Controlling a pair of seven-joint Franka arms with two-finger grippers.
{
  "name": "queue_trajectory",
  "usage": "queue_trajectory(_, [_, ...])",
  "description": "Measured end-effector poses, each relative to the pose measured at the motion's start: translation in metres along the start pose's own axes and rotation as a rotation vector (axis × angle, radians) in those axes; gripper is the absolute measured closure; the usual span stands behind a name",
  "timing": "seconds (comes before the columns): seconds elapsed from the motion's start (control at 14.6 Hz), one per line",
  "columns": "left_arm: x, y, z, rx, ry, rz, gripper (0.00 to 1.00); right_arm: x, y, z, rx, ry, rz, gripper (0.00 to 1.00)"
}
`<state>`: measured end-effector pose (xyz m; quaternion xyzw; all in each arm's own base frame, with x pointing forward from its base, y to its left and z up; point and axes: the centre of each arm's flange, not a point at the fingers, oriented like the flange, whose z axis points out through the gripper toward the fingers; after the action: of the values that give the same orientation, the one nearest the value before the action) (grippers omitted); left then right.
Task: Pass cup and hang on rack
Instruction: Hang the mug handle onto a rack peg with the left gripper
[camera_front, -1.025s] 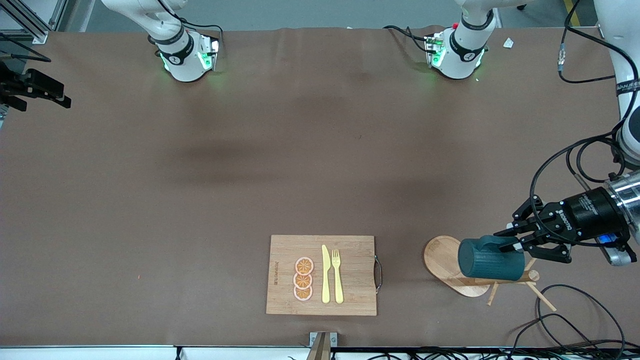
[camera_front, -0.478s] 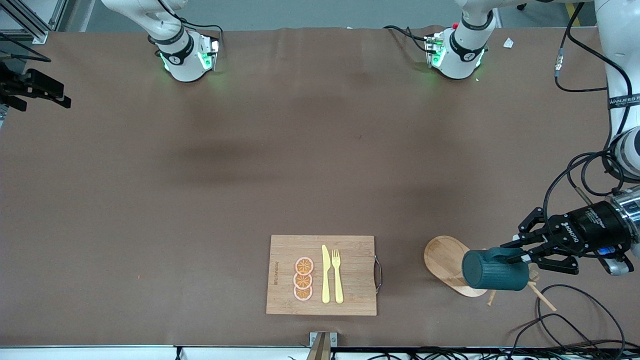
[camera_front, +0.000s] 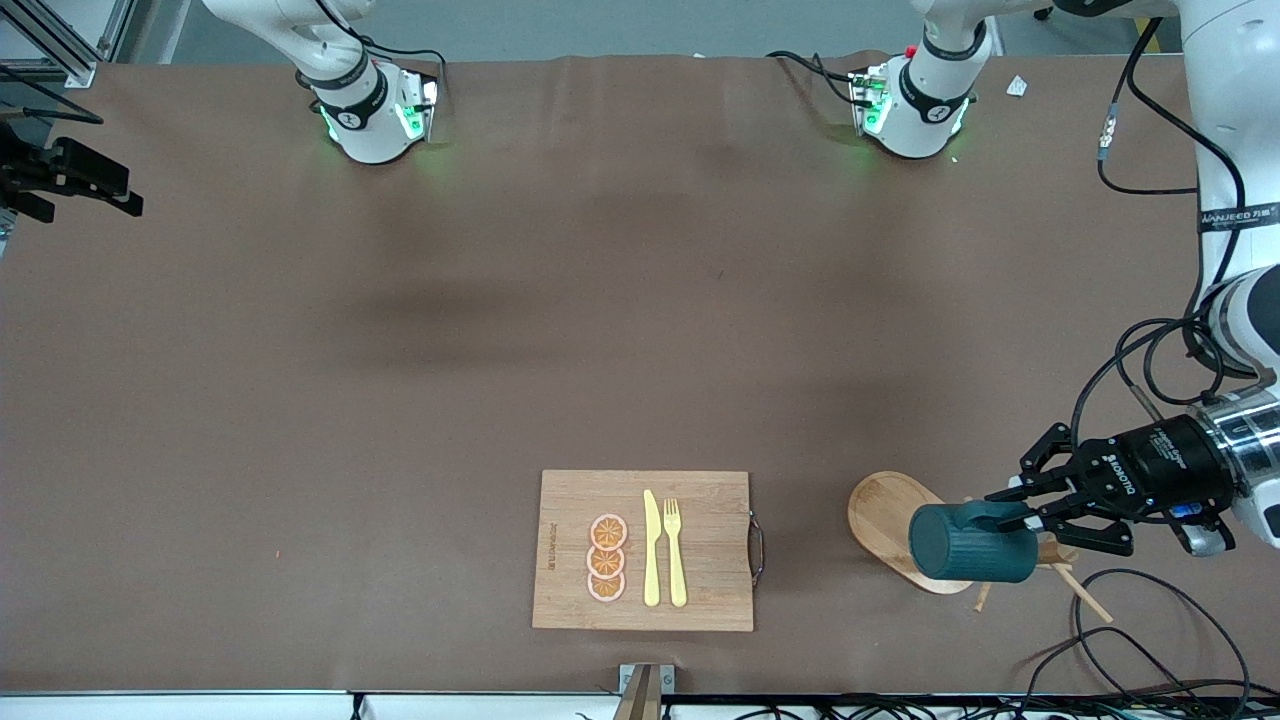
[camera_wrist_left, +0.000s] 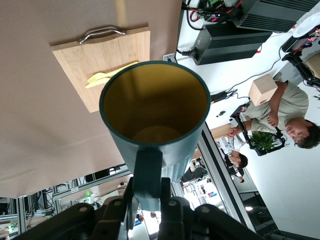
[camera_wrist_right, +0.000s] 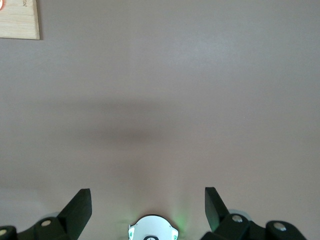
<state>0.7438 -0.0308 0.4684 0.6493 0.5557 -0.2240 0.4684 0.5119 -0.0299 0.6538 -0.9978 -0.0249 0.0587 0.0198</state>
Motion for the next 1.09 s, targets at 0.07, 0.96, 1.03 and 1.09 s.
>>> queue_trajectory(0.07, [0.003, 0.000, 0.002, -0.002, -0.007, 0.000, 0.78, 0.000, -0.001, 0.000, 0.000, 0.000, -0.001, 0.00])
queue_trajectory(0.96, [0.041, -0.006, 0.009, -0.013, -0.049, -0.017, 0.78, 0.000, 0.000, 0.000, 0.000, 0.000, -0.001, 0.00])
queue_trajectory(1.03, [0.047, -0.008, 0.007, -0.009, -0.052, -0.012, 0.78, 0.000, 0.000, 0.000, 0.000, 0.000, -0.001, 0.00])
queue_trajectory(1.09, [0.052, -0.009, 0.006, -0.005, -0.055, -0.010, 0.78, 0.000, 0.000, 0.000, 0.000, 0.000, -0.001, 0.00])
